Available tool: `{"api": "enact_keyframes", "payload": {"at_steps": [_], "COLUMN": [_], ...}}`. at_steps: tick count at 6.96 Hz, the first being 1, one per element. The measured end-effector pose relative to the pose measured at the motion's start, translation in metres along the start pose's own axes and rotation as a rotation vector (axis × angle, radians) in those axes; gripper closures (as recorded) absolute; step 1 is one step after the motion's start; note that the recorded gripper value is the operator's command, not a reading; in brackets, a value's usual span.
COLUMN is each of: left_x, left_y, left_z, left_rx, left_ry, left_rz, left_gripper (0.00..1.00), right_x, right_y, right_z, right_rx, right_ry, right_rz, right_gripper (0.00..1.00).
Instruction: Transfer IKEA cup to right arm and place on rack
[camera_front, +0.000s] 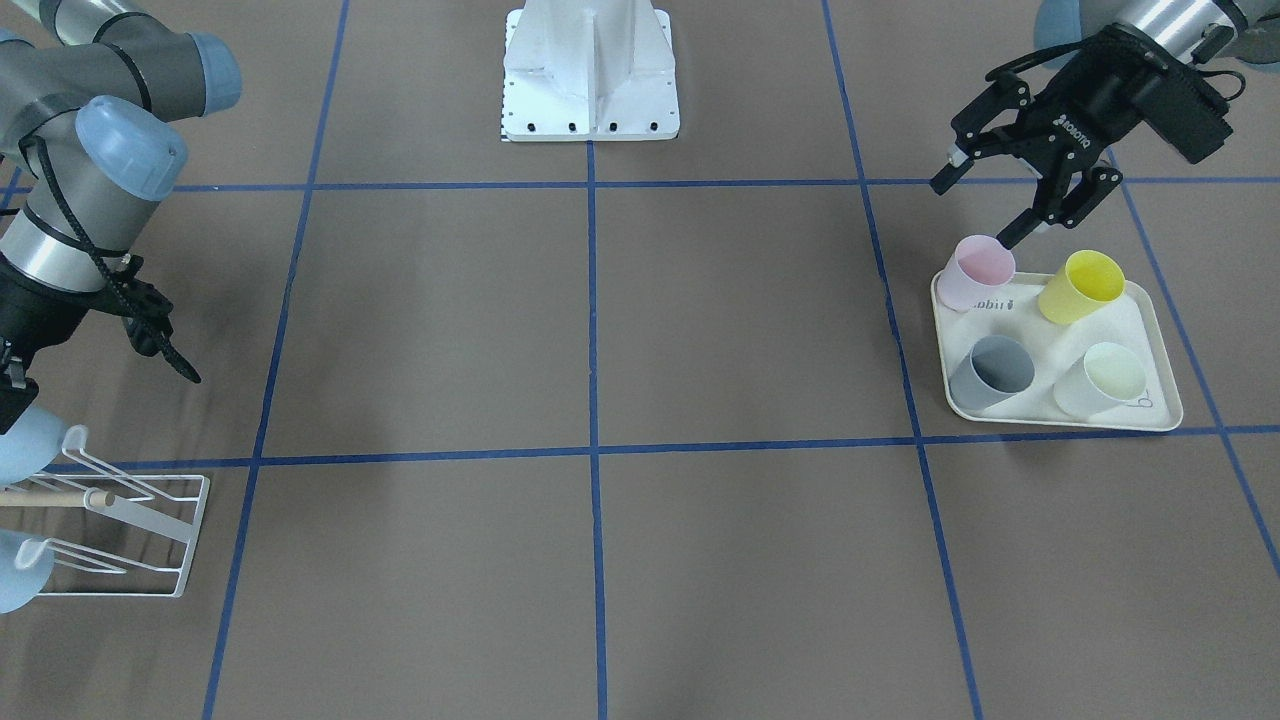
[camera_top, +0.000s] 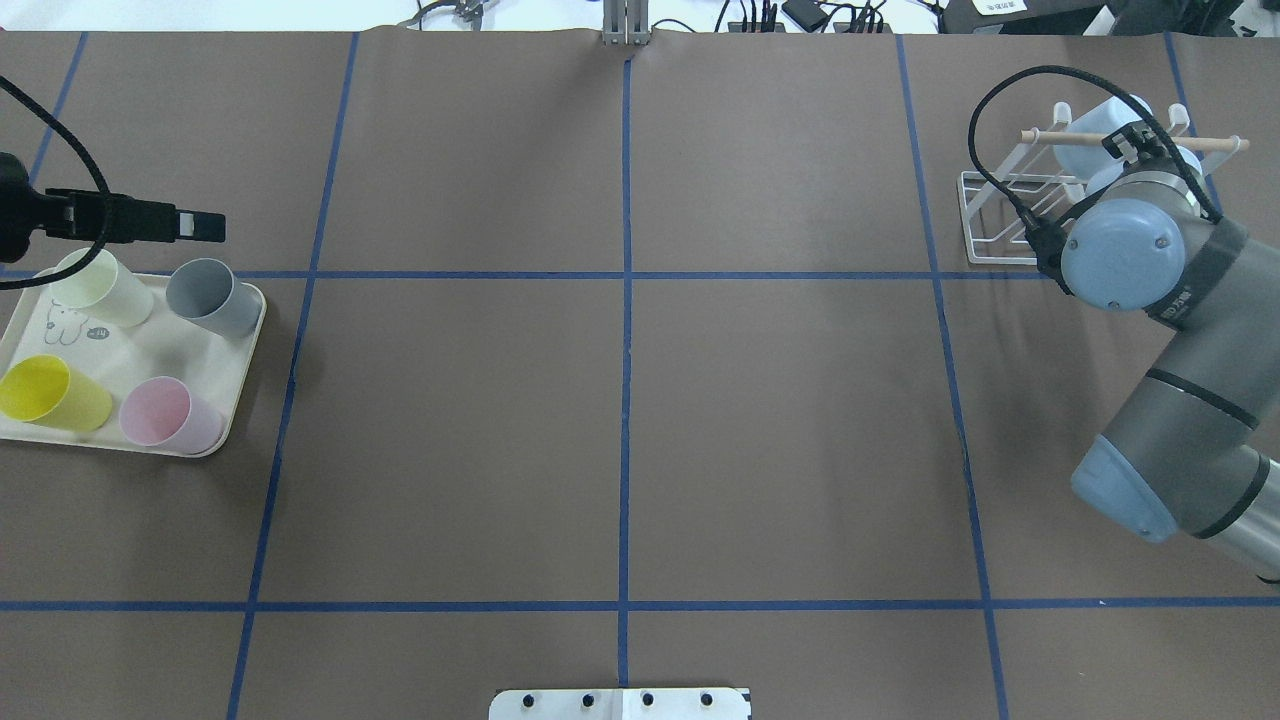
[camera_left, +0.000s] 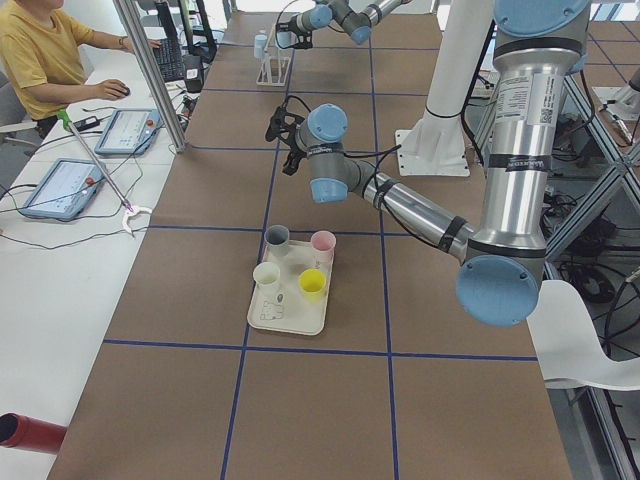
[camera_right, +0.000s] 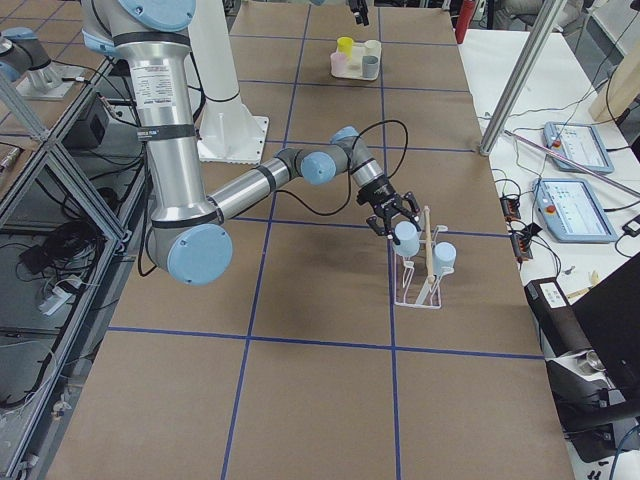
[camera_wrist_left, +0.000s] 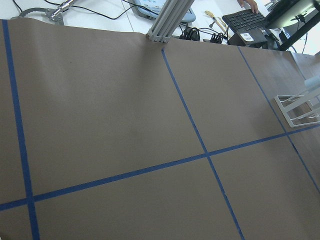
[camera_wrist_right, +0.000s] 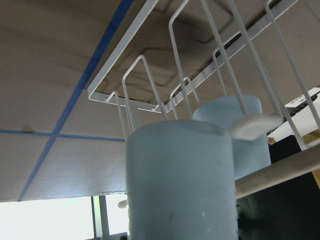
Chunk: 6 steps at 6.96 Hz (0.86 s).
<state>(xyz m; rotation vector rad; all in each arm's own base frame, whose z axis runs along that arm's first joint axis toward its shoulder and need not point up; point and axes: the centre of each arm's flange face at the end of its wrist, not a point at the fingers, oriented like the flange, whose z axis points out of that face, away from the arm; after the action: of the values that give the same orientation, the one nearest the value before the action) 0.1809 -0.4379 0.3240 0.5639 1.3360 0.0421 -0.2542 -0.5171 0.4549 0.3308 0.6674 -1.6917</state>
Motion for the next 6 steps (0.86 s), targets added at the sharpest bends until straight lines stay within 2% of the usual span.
{"api": "enact_keyframes", "payload": {"at_steps": [4,5,6], "left_x": [-0.001,-0.001,-0.005], "left_y": [0.001,0.001,0.002], "left_z": [0.000,0.000,-0.001], "left_rx": [-0.001,-0.001,-0.002], "left_ry": [-0.001,-0.002,-0.008], "left_rz": [-0.001,-0.001,0.004], "left_gripper": [0.00,0.00,0.00], "right_x": [0.005,0.019,0.034], "right_y": [0.000,0.002,0.003], "right_z": [-0.001,-0.012,-0.029], "right_rx": [0.006,0.021,0.064], "right_ry": [0.014,0.036,0.056], "right_rz": [0.014,0.055,0.147], "right_gripper": [0.01,0.01,0.01]}}
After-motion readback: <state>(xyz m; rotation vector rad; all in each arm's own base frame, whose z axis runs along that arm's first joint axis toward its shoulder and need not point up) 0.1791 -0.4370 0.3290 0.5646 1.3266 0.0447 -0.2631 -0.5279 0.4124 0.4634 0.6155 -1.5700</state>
